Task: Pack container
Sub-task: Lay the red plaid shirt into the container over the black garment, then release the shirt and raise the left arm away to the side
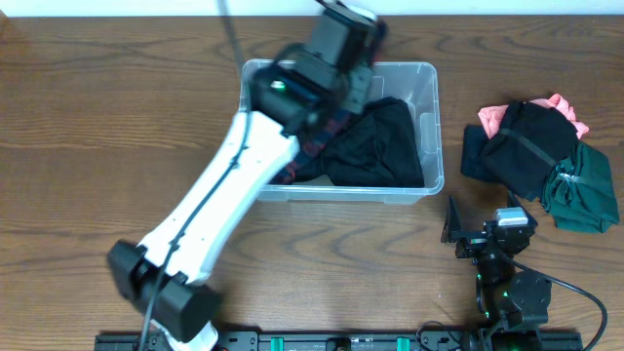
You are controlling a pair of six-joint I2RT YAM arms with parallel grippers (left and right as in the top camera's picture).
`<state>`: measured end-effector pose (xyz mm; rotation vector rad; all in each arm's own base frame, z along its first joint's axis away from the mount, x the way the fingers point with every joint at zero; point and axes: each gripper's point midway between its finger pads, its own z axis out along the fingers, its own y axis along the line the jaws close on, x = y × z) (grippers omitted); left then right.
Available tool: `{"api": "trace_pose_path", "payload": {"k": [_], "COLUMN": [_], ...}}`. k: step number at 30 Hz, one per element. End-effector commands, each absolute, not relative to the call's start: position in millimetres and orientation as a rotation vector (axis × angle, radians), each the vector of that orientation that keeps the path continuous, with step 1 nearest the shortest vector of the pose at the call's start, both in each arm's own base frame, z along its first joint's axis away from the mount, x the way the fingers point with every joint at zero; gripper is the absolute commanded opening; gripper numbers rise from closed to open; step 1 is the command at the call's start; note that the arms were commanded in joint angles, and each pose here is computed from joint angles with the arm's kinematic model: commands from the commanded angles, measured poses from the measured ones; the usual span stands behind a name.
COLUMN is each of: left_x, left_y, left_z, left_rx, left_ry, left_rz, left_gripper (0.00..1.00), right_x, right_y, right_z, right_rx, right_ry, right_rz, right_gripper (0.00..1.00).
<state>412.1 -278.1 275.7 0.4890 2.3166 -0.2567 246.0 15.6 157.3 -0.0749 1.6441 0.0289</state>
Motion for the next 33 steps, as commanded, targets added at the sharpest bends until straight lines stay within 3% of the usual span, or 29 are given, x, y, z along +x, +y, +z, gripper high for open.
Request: {"api": "trace_pose_path", "payload": {"k": [1, 7, 9, 13, 17, 20, 24, 26, 27, 33], "left_x": [410.2, 408.7, 409.3, 410.0, 402.9, 398.1, 400.2, 398.7, 397.8, 395.0], "left_y": [-289.2, -292.8, -293.2, -293.9, -288.7, -275.9, -225.4, -194.4, -177.6, -55.1], "left_z": [272.0, 276.5, 278.4, 279.4, 270.7, 265.2, 281.2, 296.9, 305.5, 345.5], "left_rx": [0.519, 0.523, 0.521, 0.519, 0.536, 0.558, 0.433, 0.349, 0.300, -0.047], "left_ry": [2.315, 2.299, 2.292, 2.287, 2.333, 2.372, 2.398, 2.400, 2.397, 2.353], "left_rz": [-0.248, -0.260, -0.263, -0.266, -0.246, -0.193, -0.055, -0.041, -0.034, 0.066], "left_gripper": [0.66, 0.84, 0.86, 0.86, 0.70, 0.69, 0.70, 0.84, 0.96, 0.98], "right_x": [245.9, 245.9, 245.9, 245.9, 245.9, 245.9, 245.9, 245.9, 245.9, 245.9], "right_y": [13.5, 13.5, 13.6, 13.6, 13.6, 13.5, 13.5, 13.6, 13.5, 13.6], "right_z": [156.4, 156.4, 156.4, 156.4, 156.4, 156.4, 156.5, 156.5, 156.5, 156.4], "right_rx": [-0.065, -0.065, -0.066, -0.066, -0.066, -0.065, -0.065, -0.066, -0.065, -0.066], "right_ry": [1.645, 1.645, 1.645, 1.645, 1.645, 1.645, 1.645, 1.645, 1.645, 1.645], "right_rz": [0.025, 0.025, 0.025, 0.025, 0.025, 0.025, 0.025, 0.025, 0.025, 0.025], "right_gripper": [0.99, 0.99, 0.99, 0.99, 0.99, 0.99, 0.99, 0.99, 0.99, 0.99]}}
